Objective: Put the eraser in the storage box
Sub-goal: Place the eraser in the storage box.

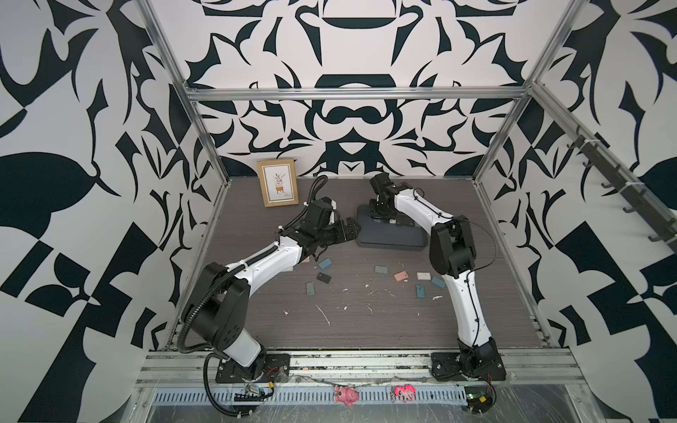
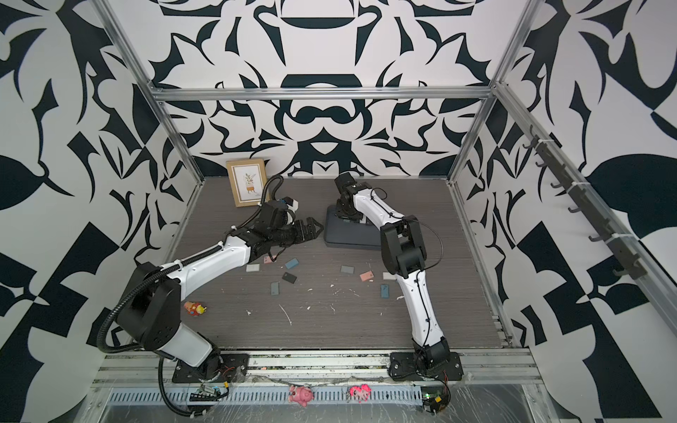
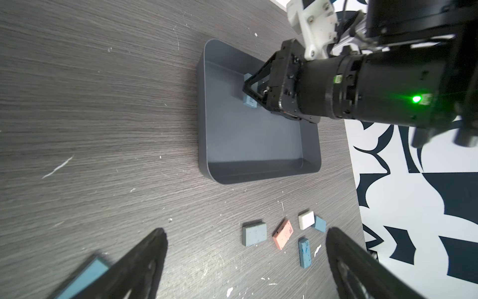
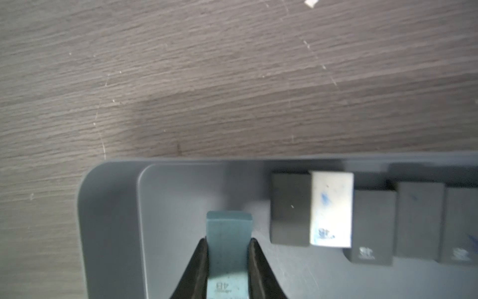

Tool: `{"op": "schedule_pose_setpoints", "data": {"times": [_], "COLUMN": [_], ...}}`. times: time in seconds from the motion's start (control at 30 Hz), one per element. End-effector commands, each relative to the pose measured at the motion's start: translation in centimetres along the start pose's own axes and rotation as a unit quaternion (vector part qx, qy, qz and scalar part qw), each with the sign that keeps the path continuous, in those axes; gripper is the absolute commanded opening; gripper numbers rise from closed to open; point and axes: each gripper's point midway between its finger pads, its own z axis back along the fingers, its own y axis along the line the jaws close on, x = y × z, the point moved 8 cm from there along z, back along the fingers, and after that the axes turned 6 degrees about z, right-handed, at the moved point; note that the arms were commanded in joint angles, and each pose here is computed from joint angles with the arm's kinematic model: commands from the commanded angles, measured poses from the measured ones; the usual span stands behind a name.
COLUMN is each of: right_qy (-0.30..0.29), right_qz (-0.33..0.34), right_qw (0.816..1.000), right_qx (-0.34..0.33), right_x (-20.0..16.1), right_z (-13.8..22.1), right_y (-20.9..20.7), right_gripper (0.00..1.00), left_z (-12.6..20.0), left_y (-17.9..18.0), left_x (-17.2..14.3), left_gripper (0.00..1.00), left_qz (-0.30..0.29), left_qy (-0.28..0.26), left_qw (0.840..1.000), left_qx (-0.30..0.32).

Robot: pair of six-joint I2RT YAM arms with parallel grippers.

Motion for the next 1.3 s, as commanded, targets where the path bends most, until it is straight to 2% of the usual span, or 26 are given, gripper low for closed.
{"op": "schedule_pose_setpoints", "data": {"times": [0.0,0.23,0.27,0.6,0.87,1.17,1.27], "right_qy": [-0.017,-0.023,-0.014,-0.012,-0.018,-0.027,-0.036], "right_qz": [0.006,0.012,0.015,0.023,0.024,0.037,0.049], "right_qw": [1.0,1.0,1.0,0.999,0.999,0.998,0.996], "right_qx": [0.001,-0.013,-0.022,-0.043,-0.043,-0.048,-0.072], "right_x": [1.4,2.4,2.2,2.2,2.5,2.9,3.0], "right_z": [1.4,1.0,0.0,-0.8,-0.5,0.2,0.4], "right_y": [0.2,0.2,0.0,-0.4,-0.4,0.1,0.3], "right_gripper": [0.27,0.28,0.29,0.34,0.41,0.46,0.47], "left_z": [-0.4,-1.1,-1.2,-1.4,-1.5,-1.7,-1.6], "left_y": [-0.4,0.2,0.3,0.6,0.7,0.7,0.6], "left_x": [1.0,1.2,1.2,1.4,1.4,1.3,1.4], "left_gripper": [0.99,0.99,0.99,0.99,0.99,0.99,0.99], "left_qz": [0.004,0.01,0.01,0.015,0.017,0.019,0.018], "left_qy": [-0.005,0.003,0.004,0.005,0.007,0.01,0.009], "left_qw": [1.0,1.0,1.0,1.0,1.0,1.0,1.0], "left_qx": [-0.016,-0.017,-0.017,-0.018,-0.019,-0.02,-0.022]}}
